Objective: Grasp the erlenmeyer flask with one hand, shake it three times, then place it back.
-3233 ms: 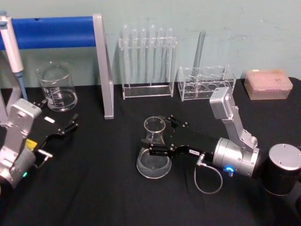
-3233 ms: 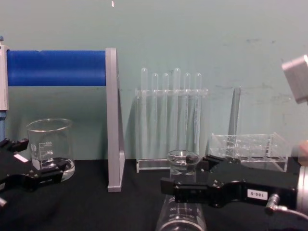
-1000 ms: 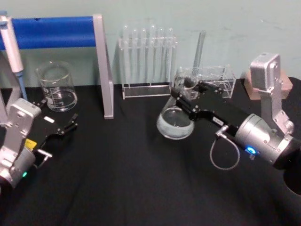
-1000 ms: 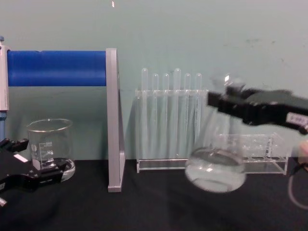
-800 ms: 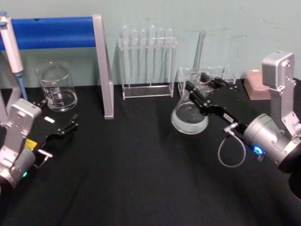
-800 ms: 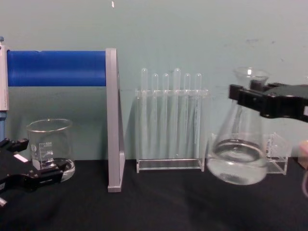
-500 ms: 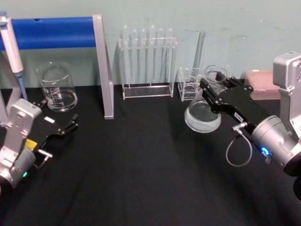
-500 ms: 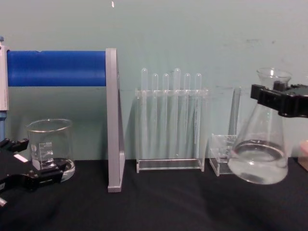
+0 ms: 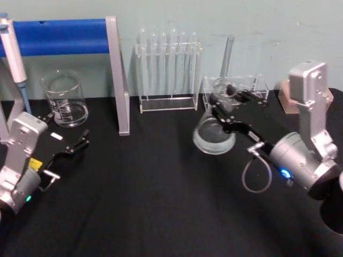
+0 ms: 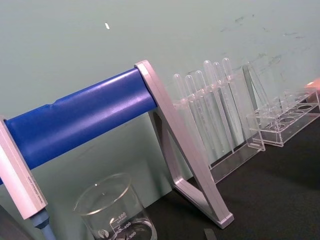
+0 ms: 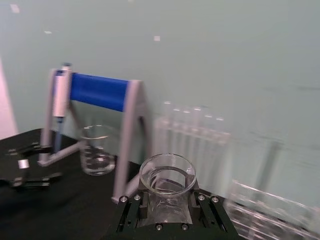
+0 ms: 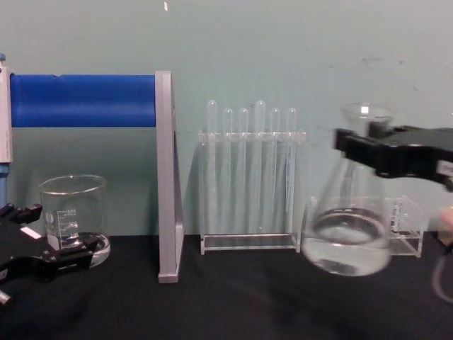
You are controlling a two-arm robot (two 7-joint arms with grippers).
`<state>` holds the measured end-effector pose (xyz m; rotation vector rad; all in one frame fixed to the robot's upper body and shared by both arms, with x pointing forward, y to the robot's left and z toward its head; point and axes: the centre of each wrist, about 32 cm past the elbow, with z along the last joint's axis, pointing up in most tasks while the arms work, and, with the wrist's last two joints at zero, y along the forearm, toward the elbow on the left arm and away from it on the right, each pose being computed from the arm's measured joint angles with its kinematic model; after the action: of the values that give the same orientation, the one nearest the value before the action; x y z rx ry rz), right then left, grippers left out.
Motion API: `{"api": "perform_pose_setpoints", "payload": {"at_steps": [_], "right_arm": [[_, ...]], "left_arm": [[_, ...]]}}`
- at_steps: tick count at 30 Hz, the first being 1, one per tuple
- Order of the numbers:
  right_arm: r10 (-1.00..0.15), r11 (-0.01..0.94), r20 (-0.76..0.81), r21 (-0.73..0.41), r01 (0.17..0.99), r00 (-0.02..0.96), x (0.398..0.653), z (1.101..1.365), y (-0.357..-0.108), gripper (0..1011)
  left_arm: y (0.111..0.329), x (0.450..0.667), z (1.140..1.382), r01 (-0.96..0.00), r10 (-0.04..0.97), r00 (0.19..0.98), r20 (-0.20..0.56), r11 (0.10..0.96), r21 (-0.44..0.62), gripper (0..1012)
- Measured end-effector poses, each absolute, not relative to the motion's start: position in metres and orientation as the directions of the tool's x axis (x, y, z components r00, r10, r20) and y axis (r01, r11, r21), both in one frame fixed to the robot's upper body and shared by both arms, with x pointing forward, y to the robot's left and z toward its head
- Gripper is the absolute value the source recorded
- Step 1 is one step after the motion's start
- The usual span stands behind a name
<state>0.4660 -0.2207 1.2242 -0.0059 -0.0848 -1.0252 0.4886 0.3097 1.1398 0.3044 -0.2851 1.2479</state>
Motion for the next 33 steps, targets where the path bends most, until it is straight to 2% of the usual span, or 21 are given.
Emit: {"api": "perform_pose_setpoints", "payload": {"at_steps": [13, 19, 23, 27, 30, 33], "right_arm": [[-0.686, 0.727, 0.081, 0.023, 0.687, 0.723, 0.486, 1.223, -0.172, 449], [-0.676, 0.737, 0.073, 0.026, 0.676, 0.734, 0.489, 1.222, -0.164, 449], [-0.705, 0.709, 0.071, 0.031, 0.704, 0.706, 0.487, 1.22, -0.165, 449], [-0.766, 0.642, 0.078, 0.043, 0.766, 0.638, 0.481, 1.22, -0.17, 449], [-0.844, 0.534, 0.102, 0.056, 0.844, 0.527, 0.472, 1.218, -0.177, 449], [-0.88, 0.469, 0.118, 0.062, 0.881, 0.46, 0.466, 1.217, -0.182, 449]], "left_arm": [[0.31, 0.489, 1.14, -0.955, 0.88, 0.292, 0.374, 0.287, 0.07, 1001], [0.31, 0.489, 1.14, -0.955, 0.88, 0.292, 0.374, 0.287, 0.07, 1001], [0.31, 0.489, 1.14, -0.955, 0.88, 0.292, 0.374, 0.287, 0.07, 1001], [0.31, 0.489, 1.14, -0.955, 0.88, 0.292, 0.374, 0.287, 0.07, 1001], [0.31, 0.489, 1.14, -0.955, 0.88, 0.292, 0.374, 0.287, 0.07, 1001], [0.31, 0.489, 1.14, -0.955, 0.88, 0.292, 0.374, 0.287, 0.07, 1001]]}}
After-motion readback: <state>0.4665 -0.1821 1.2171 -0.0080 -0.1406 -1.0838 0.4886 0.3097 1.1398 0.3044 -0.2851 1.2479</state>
